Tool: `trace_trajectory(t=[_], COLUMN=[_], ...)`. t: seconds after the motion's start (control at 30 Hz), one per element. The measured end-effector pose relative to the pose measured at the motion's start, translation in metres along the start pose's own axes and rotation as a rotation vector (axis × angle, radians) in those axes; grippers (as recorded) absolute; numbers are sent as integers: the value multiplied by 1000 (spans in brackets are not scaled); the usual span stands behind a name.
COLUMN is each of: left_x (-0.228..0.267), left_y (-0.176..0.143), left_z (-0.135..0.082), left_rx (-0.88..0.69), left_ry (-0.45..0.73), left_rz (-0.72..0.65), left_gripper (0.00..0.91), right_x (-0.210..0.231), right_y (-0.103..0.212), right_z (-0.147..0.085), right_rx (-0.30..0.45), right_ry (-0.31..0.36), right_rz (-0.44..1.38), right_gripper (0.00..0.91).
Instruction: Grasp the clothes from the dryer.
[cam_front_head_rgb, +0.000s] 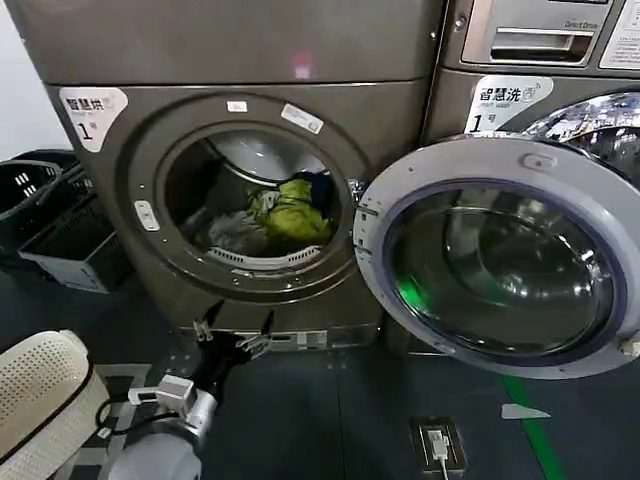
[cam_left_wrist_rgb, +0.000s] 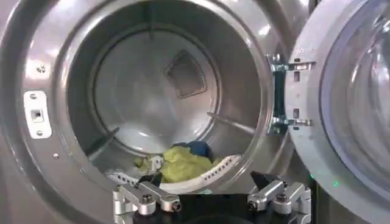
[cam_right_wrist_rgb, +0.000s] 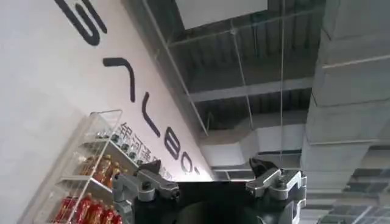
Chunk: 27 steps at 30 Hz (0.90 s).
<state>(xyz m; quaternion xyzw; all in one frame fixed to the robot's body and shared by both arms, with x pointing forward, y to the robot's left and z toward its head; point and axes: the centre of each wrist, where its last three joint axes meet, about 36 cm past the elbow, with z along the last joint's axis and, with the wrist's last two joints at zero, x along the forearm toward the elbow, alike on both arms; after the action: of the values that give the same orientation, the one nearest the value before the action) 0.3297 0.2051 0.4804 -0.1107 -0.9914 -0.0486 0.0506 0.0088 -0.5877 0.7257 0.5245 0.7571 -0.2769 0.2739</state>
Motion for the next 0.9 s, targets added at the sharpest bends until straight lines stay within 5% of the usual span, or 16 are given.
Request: trace_trajectory(t=[0.9], left_x=[3], left_y=[-1], left_z=[-3], left_rx=[-2], left_ry=[-1], left_rz=[-5], left_gripper=[907], right_x=[-2], right_y=[3], right_z=[2], right_rx=[-17], right_ry=[-6], right_rz=[-4], right_gripper=[907])
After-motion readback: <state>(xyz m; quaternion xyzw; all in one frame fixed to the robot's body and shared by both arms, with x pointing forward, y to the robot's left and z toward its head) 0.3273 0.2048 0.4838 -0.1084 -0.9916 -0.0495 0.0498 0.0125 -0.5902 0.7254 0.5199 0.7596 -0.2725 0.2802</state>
